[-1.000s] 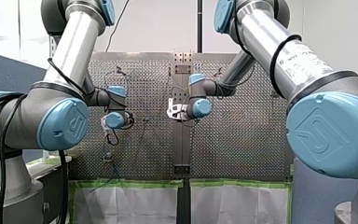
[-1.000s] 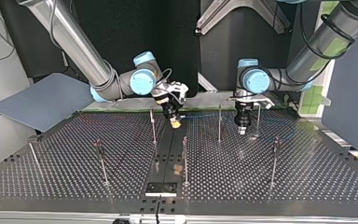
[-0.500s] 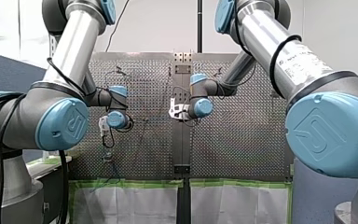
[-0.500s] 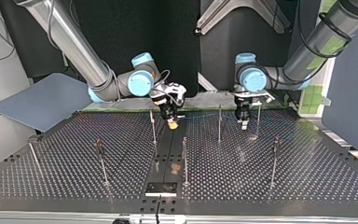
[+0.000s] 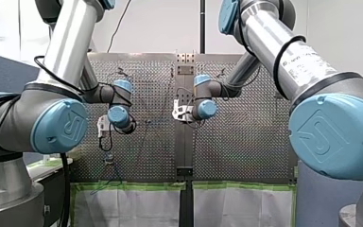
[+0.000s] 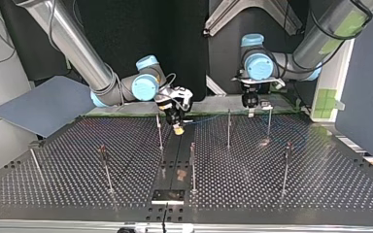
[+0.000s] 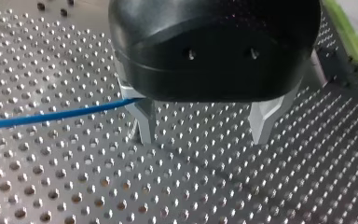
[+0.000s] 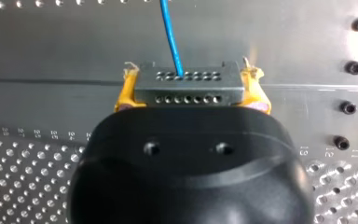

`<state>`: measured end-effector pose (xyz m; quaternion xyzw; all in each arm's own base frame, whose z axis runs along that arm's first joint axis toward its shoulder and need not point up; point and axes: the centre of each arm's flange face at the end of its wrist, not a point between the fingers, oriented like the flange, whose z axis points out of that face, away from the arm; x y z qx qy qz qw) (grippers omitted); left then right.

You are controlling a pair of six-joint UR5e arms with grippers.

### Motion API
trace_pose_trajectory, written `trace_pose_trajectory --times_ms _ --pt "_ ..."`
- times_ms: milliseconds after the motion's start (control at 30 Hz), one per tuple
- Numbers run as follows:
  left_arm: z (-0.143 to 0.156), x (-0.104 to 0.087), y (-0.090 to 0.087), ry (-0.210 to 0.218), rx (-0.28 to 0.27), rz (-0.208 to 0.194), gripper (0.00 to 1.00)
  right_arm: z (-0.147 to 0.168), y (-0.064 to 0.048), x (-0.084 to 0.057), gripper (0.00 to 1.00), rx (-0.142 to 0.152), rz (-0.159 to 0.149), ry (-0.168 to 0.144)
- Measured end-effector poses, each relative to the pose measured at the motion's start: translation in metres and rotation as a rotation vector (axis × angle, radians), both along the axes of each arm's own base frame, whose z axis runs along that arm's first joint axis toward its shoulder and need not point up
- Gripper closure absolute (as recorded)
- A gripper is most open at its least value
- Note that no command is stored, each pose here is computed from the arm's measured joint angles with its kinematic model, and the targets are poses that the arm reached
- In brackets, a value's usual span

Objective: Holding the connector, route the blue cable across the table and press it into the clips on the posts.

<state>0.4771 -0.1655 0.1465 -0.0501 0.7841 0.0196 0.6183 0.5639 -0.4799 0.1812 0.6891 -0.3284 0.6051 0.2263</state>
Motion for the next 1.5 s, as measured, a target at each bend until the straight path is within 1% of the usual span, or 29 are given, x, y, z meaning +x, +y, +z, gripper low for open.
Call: trace_pose_trajectory --times_ms 133,267,333,433,533,767,867,1033,1300,1400,1500 --pt "0.005 -0.018 -0.007 0.008 -0.004 -0.005 0.0 0.0 0.001 0.001 1.0 0.001 0.004 0.0" --pt "0.011 -0.036 -0.015 0.007 -0.007 -0.024 0.0 0.0 0.003 0.002 1.0 0.002 0.006 0.0" --pt "0.015 -0.041 -0.019 0.0 -0.007 -0.034 0.0 -0.001 0.003 0.002 1.0 0.003 0.008 0.0" --pt "0.027 -0.046 -0.027 -0.024 -0.008 -0.054 0.0 -0.001 0.003 0.003 1.0 0.004 0.009 0.001" --pt "0.04 -0.05 -0.036 -0.061 -0.021 -0.08 0.0 -0.001 0.004 0.003 1.0 0.005 0.009 0.001" --pt "0.07 -0.056 -0.054 -0.152 -0.07 -0.128 0.0 -0.001 0.001 0.001 1.0 0.004 0.005 0.001" --pt "0.075 -0.058 -0.061 -0.178 -0.097 -0.146 0.0 -0.001 0.0 0.0 1.0 0.004 0.003 0.001" --pt "0.07 -0.055 -0.071 -0.18 -0.113 -0.166 0.0 -0.001 -0.002 -0.002 1.0 0.005 -0.002 -0.002" --pt "0.061 -0.038 -0.096 -0.172 -0.119 -0.2 0.0 -0.001 -0.004 -0.003 1.0 0.009 -0.004 -0.005" --pt "0.058 -0.032 -0.104 -0.169 -0.131 -0.21 0.0 -0.001 -0.004 -0.004 1.0 0.009 -0.005 -0.005" --pt "0.054 -0.025 -0.111 -0.16 -0.147 -0.211 0.0 -0.001 -0.005 -0.004 1.0 0.009 -0.006 -0.005"
